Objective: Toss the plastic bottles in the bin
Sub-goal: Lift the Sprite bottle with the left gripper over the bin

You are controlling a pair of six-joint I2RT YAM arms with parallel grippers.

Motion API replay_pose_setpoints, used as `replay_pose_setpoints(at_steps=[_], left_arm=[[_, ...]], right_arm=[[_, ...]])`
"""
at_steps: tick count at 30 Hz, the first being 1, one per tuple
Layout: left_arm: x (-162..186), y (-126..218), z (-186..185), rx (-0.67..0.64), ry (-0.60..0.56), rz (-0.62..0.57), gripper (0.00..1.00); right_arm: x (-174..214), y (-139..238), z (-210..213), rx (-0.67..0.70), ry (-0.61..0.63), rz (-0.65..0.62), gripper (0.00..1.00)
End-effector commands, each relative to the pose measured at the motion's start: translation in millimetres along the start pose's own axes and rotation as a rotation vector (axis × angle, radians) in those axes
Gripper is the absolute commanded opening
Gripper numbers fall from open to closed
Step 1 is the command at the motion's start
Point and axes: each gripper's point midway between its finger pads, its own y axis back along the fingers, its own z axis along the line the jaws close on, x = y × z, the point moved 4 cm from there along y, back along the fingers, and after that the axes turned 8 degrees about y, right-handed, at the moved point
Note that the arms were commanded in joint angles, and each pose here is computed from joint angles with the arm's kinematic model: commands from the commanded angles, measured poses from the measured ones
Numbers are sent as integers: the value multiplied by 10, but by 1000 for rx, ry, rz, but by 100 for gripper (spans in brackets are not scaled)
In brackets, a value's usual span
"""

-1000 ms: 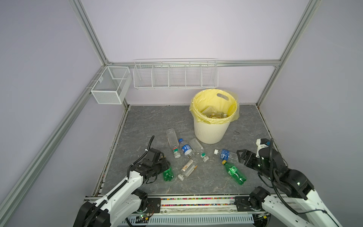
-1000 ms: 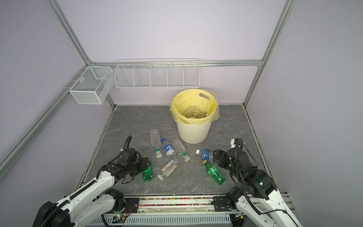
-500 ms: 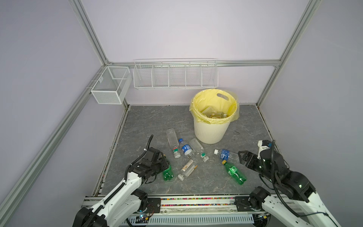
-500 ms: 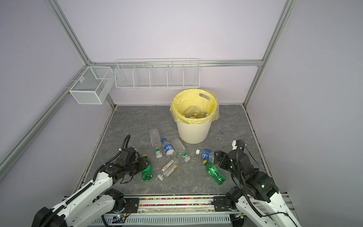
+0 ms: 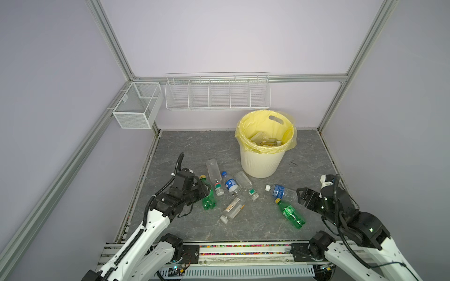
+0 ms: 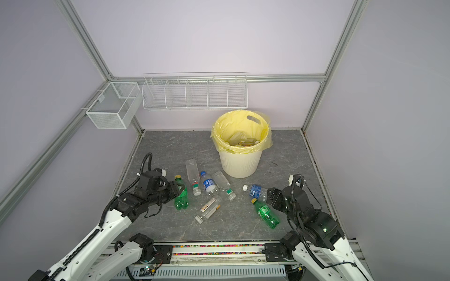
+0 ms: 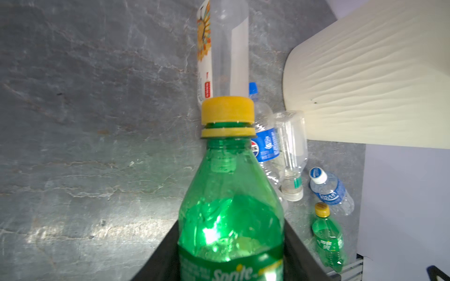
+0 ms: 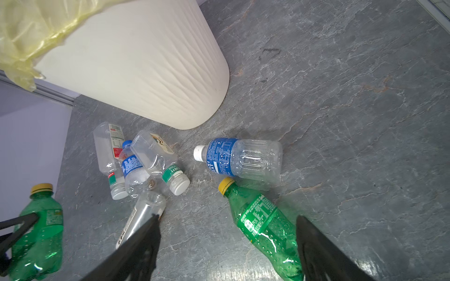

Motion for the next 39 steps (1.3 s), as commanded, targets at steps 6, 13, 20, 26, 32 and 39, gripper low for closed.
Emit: replay_pose_setpoints(at_steps=[6,13,20,26,32,39], left_arm=[[-137,310,-441,145,-4,-14,52],[-382,525,-987,289,-75,-56,53],[-696,569,-1675,444,-123,-66,52],[-864,442,-2084,519,-118,-74,50],[-926,328,-2336,568,-122,-43,49],[-879,335,-2220,525,-158,-50,49]], right_arm=[[44,-34,-64,40,13,10,88],[55,-17,-80,32,-4,1,88],[76,4,-114,31,-22,-6,88],[82,11,-125,25,-40,-18,88],[84,-10,-116,26,-44,-14,88],[85,-81,-80,30,-38,-1,88]])
